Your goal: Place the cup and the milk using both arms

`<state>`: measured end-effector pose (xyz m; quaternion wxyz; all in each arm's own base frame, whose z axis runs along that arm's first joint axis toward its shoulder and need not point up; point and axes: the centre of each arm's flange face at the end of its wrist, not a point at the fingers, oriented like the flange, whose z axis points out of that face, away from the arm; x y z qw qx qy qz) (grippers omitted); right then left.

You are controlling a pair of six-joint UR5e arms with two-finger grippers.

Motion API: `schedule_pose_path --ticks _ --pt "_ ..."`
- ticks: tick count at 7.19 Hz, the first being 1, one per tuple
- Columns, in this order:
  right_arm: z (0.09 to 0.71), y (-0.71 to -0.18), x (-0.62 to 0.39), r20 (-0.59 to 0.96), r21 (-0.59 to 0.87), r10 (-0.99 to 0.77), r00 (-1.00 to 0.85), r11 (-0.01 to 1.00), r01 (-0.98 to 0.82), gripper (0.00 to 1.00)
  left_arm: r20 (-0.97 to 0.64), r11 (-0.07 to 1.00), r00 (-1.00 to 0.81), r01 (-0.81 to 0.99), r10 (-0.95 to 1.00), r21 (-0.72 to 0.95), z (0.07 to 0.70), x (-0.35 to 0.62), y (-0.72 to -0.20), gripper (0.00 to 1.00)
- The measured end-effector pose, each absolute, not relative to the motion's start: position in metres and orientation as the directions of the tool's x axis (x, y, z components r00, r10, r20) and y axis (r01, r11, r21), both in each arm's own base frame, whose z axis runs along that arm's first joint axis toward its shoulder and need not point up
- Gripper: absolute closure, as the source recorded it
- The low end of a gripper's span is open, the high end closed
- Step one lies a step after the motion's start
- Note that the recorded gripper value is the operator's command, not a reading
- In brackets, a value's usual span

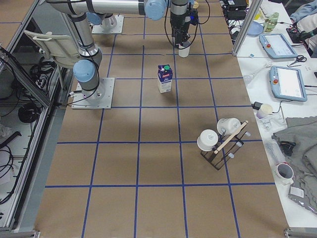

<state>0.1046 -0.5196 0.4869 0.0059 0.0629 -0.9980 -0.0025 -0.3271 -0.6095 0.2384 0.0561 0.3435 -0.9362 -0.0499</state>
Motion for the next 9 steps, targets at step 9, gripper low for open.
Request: schedule_pose_path --ticks 9 --pt "0.386 -0.509 0.049 -0.022 0.101 -0.178 -0.984 0.979 -0.179 0.01 0.120 0.976 -0.969 -0.215 -0.216 0.021 0.468 -0.143 -0.611 0.00"
